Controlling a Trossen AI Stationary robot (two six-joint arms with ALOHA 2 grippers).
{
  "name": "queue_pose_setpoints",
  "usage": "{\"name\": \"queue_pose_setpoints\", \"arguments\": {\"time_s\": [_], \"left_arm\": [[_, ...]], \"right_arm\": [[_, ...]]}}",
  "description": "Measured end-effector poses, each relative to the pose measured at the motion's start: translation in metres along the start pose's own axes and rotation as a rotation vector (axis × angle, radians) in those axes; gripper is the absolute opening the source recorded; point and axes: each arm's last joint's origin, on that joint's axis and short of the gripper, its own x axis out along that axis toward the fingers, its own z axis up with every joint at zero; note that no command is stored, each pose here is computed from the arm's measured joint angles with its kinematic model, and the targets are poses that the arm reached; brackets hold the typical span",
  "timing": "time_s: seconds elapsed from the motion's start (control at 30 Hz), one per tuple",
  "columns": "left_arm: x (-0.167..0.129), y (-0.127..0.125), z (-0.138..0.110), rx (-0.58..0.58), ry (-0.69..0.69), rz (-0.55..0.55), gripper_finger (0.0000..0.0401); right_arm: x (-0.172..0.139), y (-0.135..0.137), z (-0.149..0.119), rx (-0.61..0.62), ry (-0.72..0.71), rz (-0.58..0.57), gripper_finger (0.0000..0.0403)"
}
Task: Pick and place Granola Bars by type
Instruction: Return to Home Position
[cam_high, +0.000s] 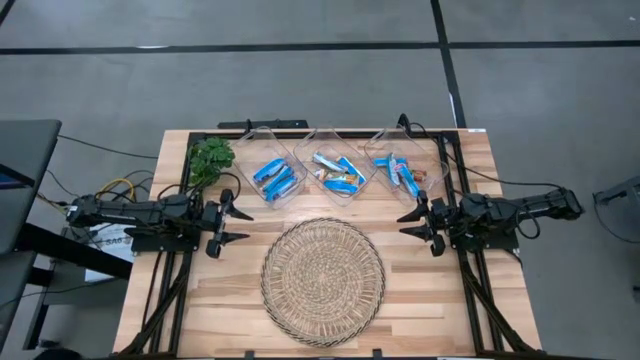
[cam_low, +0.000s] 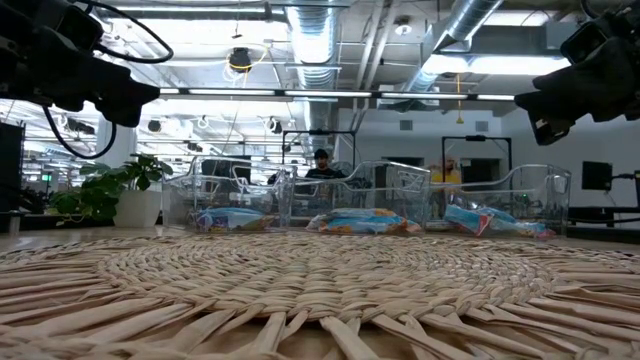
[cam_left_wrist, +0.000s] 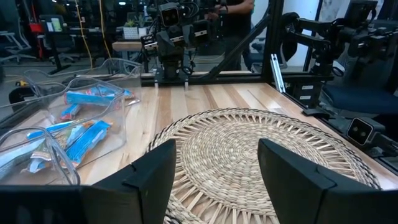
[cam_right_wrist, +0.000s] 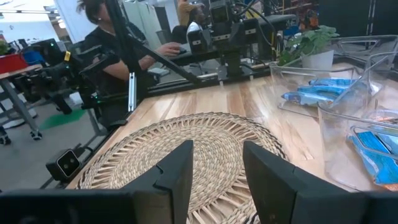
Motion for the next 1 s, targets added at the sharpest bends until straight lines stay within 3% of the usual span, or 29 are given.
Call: {"name": "queue_pose_setpoints", "arguments": {"time_s": [1.0], "left_arm": [[0.0000, 0.0000, 0.0000, 0.011, 0.000, 0.000, 0.0219]], "right_arm": [[0.0000, 0.0000, 0.0000, 0.000, 0.000, 0.000, 0.0135]]}}
